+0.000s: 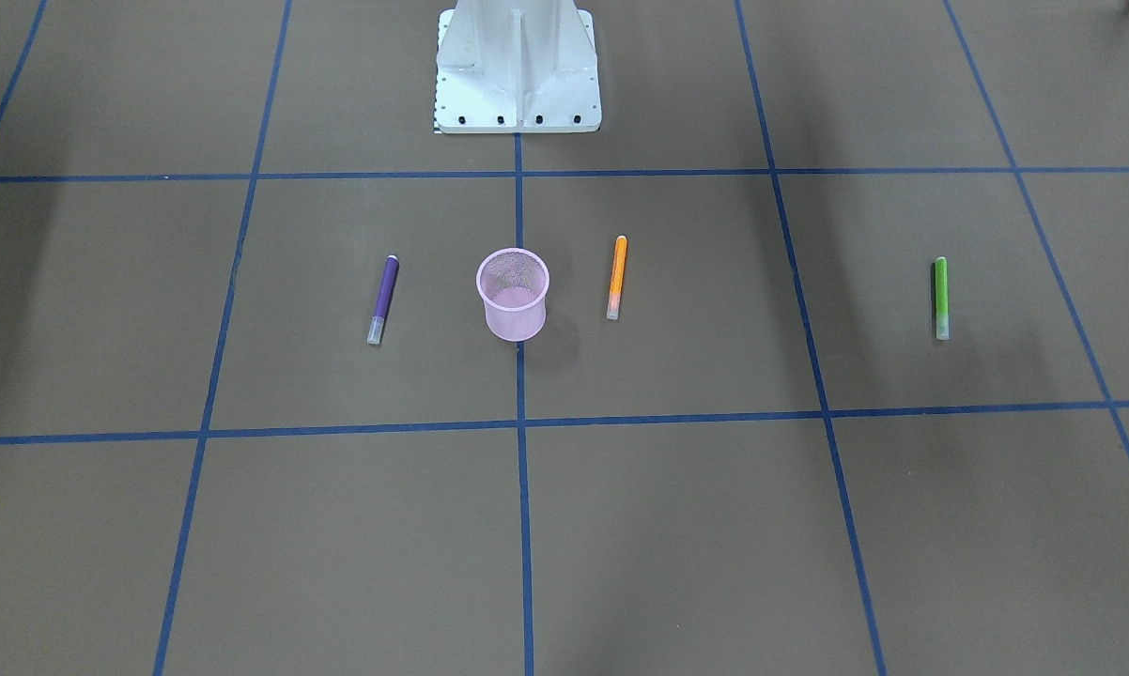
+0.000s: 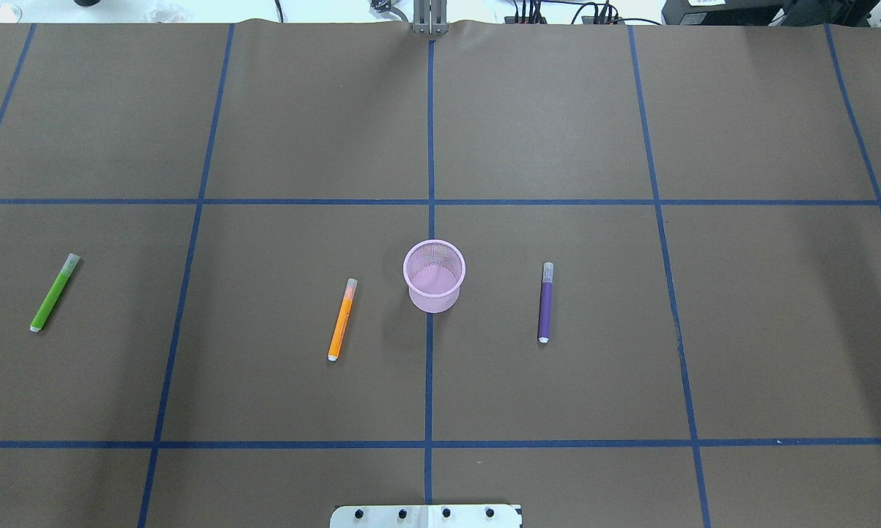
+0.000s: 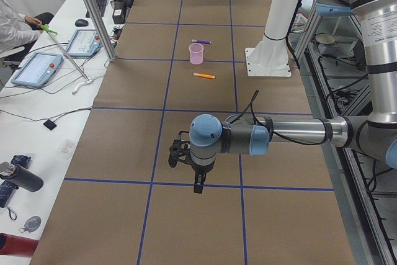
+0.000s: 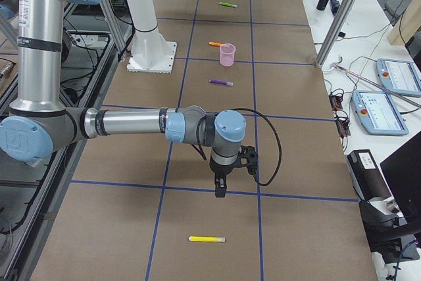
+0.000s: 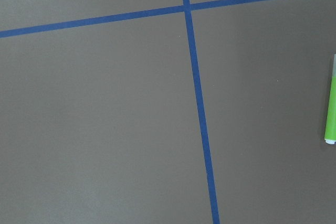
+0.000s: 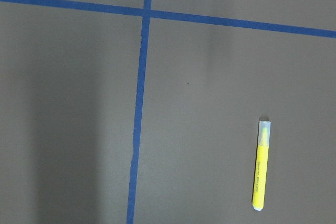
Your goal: Collect pens into pen holder
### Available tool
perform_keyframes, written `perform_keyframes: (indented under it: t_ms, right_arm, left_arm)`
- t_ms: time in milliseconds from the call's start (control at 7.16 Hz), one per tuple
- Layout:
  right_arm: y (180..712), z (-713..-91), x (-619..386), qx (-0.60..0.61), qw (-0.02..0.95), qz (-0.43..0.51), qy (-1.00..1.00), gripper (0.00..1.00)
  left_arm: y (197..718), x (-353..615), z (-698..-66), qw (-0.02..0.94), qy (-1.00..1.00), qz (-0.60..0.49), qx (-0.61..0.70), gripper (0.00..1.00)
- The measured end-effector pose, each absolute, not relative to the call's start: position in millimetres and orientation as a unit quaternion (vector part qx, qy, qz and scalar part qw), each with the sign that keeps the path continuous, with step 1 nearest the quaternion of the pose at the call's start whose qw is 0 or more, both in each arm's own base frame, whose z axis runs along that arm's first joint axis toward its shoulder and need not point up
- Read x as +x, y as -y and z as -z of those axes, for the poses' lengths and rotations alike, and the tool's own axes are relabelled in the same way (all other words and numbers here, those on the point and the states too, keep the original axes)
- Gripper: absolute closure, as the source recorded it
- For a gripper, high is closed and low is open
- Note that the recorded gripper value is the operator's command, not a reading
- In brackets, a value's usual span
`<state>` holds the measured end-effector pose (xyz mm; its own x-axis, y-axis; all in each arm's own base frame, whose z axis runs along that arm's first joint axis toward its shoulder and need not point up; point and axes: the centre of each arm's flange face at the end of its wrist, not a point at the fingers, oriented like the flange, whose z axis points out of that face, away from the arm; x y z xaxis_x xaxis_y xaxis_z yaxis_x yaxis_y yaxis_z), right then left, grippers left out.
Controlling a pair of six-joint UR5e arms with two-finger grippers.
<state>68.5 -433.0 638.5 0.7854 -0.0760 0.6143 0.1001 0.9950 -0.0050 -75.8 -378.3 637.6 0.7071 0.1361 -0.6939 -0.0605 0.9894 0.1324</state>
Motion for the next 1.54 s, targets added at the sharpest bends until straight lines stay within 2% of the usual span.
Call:
perform_keyframes:
  t_ms: [698,1257,1536]
  right_arm:
    - [438.5,-624.8,65.0,0.0,0.942,0.055,0.331,0.0]
    - [462.7,-590.9,64.3,0.153,0.929,0.105,0.321,0.0]
    - [471.1,-583.6,62.5,0.169,0.923,0.095,0.332,0.0]
  left_arm:
    - [386.2,-75.4,-620.2,0.922,-0.377,-0.059,0.068,0.0]
    - [439.7,-75.9,-577.5,0.911,-0.367,-0.097,0.163,0.0]
    - [461.3,-73.7,-565.9,0.909,-0.372,-0.075,0.173,0.0]
